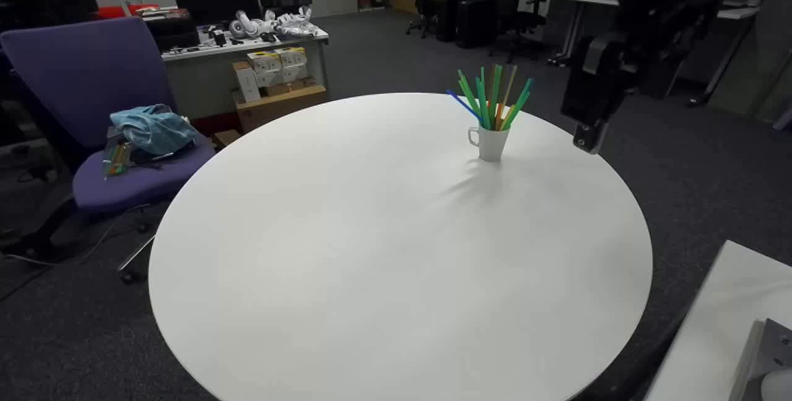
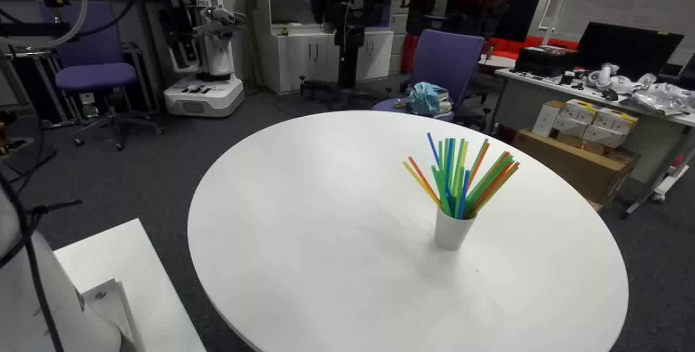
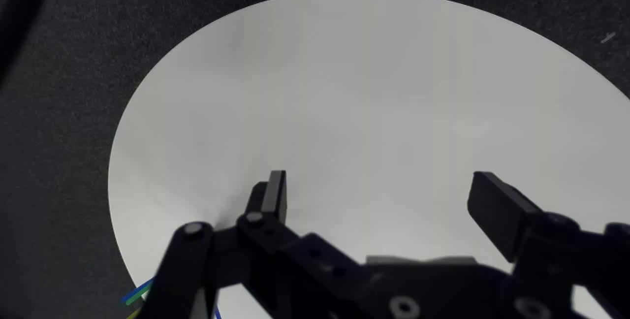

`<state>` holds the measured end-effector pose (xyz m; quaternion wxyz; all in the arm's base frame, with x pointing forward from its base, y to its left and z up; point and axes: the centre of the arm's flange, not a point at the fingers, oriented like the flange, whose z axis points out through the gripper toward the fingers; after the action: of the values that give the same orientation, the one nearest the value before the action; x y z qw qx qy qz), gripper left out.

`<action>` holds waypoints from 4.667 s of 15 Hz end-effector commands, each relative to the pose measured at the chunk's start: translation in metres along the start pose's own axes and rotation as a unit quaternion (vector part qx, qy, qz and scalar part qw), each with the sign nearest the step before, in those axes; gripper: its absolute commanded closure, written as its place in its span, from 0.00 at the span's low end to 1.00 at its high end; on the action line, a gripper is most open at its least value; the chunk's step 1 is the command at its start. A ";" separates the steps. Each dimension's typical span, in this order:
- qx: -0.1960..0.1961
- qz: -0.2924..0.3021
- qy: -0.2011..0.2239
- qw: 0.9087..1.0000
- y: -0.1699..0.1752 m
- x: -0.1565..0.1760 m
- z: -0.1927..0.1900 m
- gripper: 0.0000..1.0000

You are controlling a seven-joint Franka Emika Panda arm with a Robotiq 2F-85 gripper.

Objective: Remove one green straw from the mug and put it on the table.

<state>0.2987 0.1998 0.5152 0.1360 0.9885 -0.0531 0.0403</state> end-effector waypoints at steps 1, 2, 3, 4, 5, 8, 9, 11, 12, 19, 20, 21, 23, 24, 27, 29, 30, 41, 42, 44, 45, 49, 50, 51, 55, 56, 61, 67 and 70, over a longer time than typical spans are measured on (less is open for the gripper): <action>0.000 0.000 0.000 1.000 0.000 0.000 0.000 0.00; 0.000 0.004 0.003 1.000 0.000 0.008 0.004 0.00; 0.001 0.005 0.005 1.000 0.000 0.020 0.011 0.00; 0.006 0.005 0.011 1.000 0.000 0.031 0.017 0.00; 0.006 0.012 0.013 1.000 -0.002 0.048 0.027 0.00; 0.011 0.037 0.009 0.999 -0.004 0.093 0.058 0.00; 0.015 0.052 0.011 0.998 -0.004 0.108 0.070 0.00; 0.029 0.087 0.015 0.996 -0.003 0.134 0.093 0.00; 0.038 0.102 0.015 0.994 -0.002 0.143 0.102 0.00; 0.044 0.263 0.072 0.961 0.027 0.200 0.123 0.00; 0.039 0.289 0.079 0.953 0.040 0.209 0.125 0.00; 0.031 0.314 0.086 0.945 0.052 0.216 0.126 0.00; 0.021 0.365 0.072 0.928 0.080 0.227 0.131 0.00; 0.031 0.368 0.032 0.929 0.093 0.227 0.133 0.00; 0.030 0.365 0.042 0.929 0.092 0.218 0.142 0.00; 0.030 0.367 0.039 0.929 0.093 0.219 0.144 0.00; 0.030 0.366 0.039 0.929 0.092 0.219 0.143 0.00; -0.023 0.640 0.077 0.764 0.148 0.239 0.199 0.00; -0.029 0.662 0.074 0.745 0.162 0.241 0.206 0.00; -0.039 0.706 0.065 0.705 0.193 0.245 0.218 0.00; -0.042 0.726 0.061 0.683 0.208 0.247 0.224 0.00; -0.054 0.800 0.058 0.594 0.251 0.254 0.239 0.00; -0.053 0.817 0.059 0.571 0.256 0.256 0.241 0.00; -0.047 0.832 0.060 0.549 0.257 0.261 0.243 0.00; 0.007 0.870 0.070 0.488 0.239 0.279 0.252 0.00; 0.028 0.869 0.068 0.489 0.232 0.283 0.252 0.00; 0.132 0.838 0.056 0.526 0.209 0.296 0.252 0.00; 0.175 0.786 -0.010 0.593 0.211 0.299 0.259 0.00; 0.147 0.775 -0.009 0.614 0.222 0.294 0.259 0.00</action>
<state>0.5865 -0.0929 0.3420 -0.1188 0.5705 -0.8022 0.1301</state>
